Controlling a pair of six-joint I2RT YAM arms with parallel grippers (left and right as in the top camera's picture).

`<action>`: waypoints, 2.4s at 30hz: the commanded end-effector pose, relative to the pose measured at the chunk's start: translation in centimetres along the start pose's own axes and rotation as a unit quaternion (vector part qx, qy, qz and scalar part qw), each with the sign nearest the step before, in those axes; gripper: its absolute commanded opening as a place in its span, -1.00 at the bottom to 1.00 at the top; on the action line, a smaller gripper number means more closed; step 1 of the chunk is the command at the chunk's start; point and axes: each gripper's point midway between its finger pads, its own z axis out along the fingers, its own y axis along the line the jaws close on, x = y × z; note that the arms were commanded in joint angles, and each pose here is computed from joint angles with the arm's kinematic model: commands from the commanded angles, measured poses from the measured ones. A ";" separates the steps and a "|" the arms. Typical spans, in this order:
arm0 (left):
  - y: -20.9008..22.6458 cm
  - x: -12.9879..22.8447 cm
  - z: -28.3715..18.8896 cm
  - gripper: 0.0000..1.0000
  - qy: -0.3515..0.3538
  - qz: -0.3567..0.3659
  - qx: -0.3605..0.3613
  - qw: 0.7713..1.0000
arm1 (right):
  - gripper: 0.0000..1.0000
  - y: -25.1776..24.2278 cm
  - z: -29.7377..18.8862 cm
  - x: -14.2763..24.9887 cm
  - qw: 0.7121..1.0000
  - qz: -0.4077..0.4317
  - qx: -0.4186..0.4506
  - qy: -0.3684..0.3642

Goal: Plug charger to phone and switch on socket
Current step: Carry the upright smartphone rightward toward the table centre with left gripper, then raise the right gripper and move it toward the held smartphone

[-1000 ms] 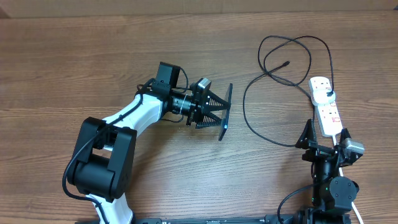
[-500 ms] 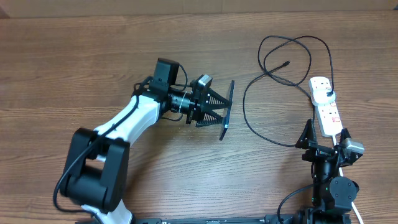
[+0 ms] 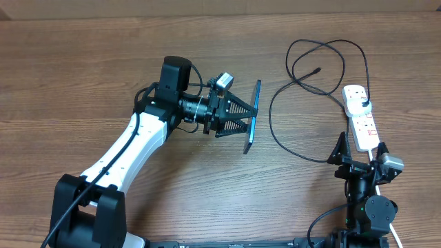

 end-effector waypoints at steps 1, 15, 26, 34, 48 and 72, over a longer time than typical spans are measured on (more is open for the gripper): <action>-0.4 -0.3 0.1 -0.47 -0.020 0.018 -0.014 1.000 | 1.00 0.0 0.0 0.3 1.000 -0.002 0.000 0.000; 1.0 -2.2 -0.2 -0.41 -0.071 0.062 -0.056 0.994 | 1.00 0.0 0.0 0.3 1.000 -0.002 -0.001 0.000; 3.3 -3.6 -0.4 -0.42 -0.097 0.070 -0.094 0.988 | 1.00 0.0 0.0 0.3 1.000 -0.002 0.000 0.000; 4.2 -4.6 -0.7 -0.42 -0.121 0.070 -0.116 0.983 | 1.00 0.0 0.0 0.3 1.000 -0.002 0.000 0.000; 4.4 -4.8 -0.8 -0.44 -0.131 0.053 -0.123 0.982 | 1.00 0.0 0.0 0.3 1.000 -0.002 -0.001 0.000; 3.4 -3.0 -0.2 -0.47 -0.086 -0.017 -0.077 0.993 | 1.00 15.1 -9.6 3.2 0.780 0.335 -0.436 0.299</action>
